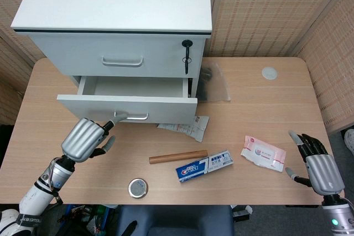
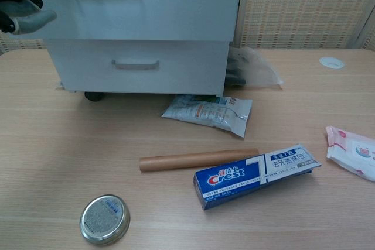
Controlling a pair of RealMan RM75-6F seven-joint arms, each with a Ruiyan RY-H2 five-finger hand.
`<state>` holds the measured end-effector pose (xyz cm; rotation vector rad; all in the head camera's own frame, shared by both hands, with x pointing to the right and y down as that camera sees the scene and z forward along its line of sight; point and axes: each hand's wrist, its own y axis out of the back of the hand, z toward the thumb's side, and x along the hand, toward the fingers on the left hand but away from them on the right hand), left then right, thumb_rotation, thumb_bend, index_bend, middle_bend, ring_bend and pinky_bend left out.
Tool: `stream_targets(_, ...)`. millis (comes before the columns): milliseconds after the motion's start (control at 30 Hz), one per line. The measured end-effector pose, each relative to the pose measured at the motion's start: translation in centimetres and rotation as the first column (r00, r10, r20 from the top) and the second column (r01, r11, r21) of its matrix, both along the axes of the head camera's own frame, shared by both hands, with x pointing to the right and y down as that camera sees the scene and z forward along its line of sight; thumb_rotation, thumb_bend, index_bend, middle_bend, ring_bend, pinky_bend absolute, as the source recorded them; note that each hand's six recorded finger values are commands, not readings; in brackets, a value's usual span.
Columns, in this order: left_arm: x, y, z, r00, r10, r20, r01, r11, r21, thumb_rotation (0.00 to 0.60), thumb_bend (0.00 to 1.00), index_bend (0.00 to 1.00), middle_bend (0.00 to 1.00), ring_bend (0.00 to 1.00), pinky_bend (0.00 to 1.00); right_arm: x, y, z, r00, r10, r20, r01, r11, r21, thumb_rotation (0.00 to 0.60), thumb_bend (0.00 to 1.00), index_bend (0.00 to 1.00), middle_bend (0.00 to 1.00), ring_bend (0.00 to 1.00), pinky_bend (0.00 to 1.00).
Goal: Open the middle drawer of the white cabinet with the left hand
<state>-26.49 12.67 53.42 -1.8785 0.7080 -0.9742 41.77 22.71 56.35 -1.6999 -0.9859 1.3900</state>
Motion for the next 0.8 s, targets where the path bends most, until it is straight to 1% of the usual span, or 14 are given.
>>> stream_targets(300,-0.4,0.2,0.0,1.000,-0.003,0.013,0.003,1.000,-0.010,0.600,0.50,0.18,0.92,0.96,1.00,0.0,0.1,-0.1,1.000,0.001,0.000,-0.001,1.000,0.002,0.600,0.19,0.00,0.15,0.09,0.12)
stream_targets(633,-0.6,1.3,-0.7,1.000,0.013,0.006,-0.013,0.999,-0.037,0.600,0.50,0.18,0.92,0.96,1.00,0.0,0.1,-0.1,1.000,0.001,0.001,-0.001,1.000,0.004,0.600,0.19,0.00,0.15,0.09,0.12)
stream_targets(800,-0.6,1.9,-1.1,1.000,0.028,0.003,-0.028,0.999,-0.041,0.600,0.50,0.18,0.92,0.96,1.00,0.0,0.1,-0.2,1.000,0.002,-0.001,-0.002,1.000,0.005,0.600,0.19,0.00,0.15,0.09,0.12)
